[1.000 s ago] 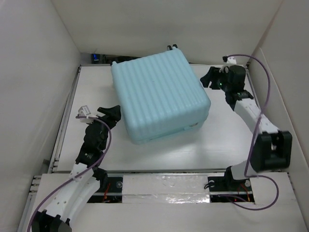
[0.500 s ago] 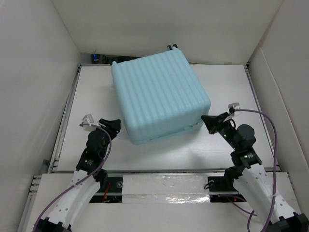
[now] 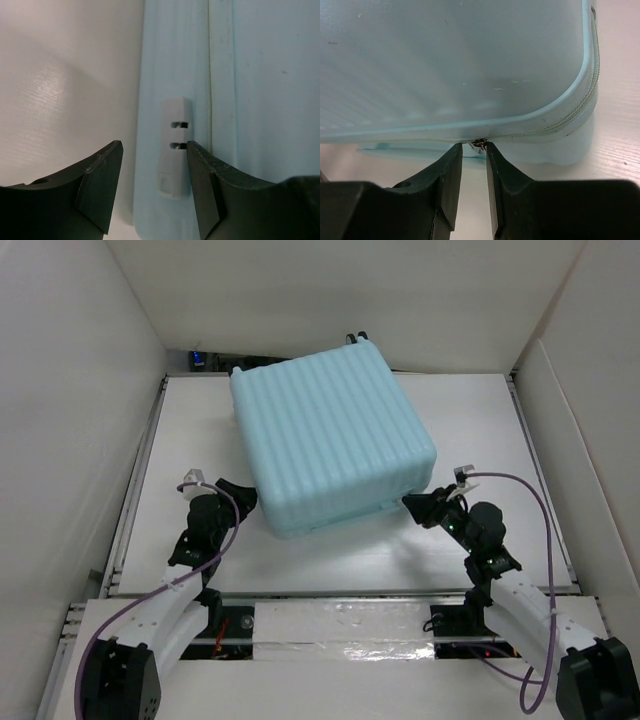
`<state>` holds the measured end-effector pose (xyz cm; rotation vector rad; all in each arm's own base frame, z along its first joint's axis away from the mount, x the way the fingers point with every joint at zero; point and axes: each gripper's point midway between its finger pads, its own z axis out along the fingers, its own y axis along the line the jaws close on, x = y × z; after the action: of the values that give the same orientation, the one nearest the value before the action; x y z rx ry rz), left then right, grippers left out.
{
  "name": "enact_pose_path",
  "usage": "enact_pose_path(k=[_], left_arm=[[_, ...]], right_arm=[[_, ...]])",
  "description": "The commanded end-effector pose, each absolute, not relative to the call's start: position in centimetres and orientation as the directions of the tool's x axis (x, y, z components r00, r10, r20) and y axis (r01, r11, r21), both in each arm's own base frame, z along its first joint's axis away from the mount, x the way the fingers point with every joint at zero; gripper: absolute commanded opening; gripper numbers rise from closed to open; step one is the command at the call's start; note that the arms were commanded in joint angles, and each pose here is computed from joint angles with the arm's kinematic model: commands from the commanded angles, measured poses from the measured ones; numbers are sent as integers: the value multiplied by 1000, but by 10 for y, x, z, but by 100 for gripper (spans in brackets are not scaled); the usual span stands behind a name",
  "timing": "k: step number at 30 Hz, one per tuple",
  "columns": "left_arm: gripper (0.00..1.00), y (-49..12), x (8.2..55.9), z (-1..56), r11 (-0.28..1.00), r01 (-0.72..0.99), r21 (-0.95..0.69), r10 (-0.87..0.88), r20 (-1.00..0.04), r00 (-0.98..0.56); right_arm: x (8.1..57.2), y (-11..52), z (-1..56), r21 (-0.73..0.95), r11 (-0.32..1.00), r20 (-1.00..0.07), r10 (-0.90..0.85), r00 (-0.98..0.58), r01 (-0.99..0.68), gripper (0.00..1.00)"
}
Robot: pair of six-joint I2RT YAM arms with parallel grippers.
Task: Pack the luggage
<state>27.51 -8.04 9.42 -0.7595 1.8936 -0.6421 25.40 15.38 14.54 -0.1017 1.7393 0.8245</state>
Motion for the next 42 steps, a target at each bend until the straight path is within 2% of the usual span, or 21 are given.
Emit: enact_pose_path(k=[1,10,15,22,23,25,27,28,29,31,32,36,42], left_arm=[[51,-90,288,120,633,-103,-767,-751,-576,-323],[45,-98,295,123,629,-59,-775,-741,-574,-349],[41,-106,291,124,622,-15,-783,-730,-573,-373],[41,-111,290,127,613,9,-790,-726,-567,-389],[41,-112,291,128,608,14,-794,-729,-565,-386],[41,-115,290,132,604,27,-797,-728,-565,-387],[41,-121,289,133,606,40,-795,-722,-570,-392],[41,-120,290,135,607,38,-794,-723,-572,-387],[41,-120,290,134,607,36,-794,-723,-571,-389],[41,-120,289,133,609,34,-792,-722,-571,-391],[41,-120,289,132,610,32,-792,-722,-571,-390],[41,-121,287,130,607,34,-794,-720,-567,-401],[41,-122,283,128,605,39,-795,-717,-566,-407]], right_arm=[[260,155,171,450,744,-893,378,-245,-494,32],[275,173,164,441,731,-896,326,-301,-522,34],[277,180,178,431,731,-902,357,-242,-528,33],[280,193,201,375,767,-926,339,-168,-520,13],[281,193,201,358,780,-933,321,-162,-514,7],[282,188,199,347,816,-938,309,-158,-463,4],[280,184,201,342,832,-940,308,-148,-438,6],[279,185,200,344,832,-939,308,-154,-436,10],[278,184,198,344,835,-939,305,-160,-429,27],[277,181,193,342,842,-940,298,-169,-417,41],[277,180,192,342,844,-940,298,-169,-413,43],[280,178,192,343,849,-939,310,-147,-403,41],[288,180,198,340,851,-940,318,-122,-400,21]])
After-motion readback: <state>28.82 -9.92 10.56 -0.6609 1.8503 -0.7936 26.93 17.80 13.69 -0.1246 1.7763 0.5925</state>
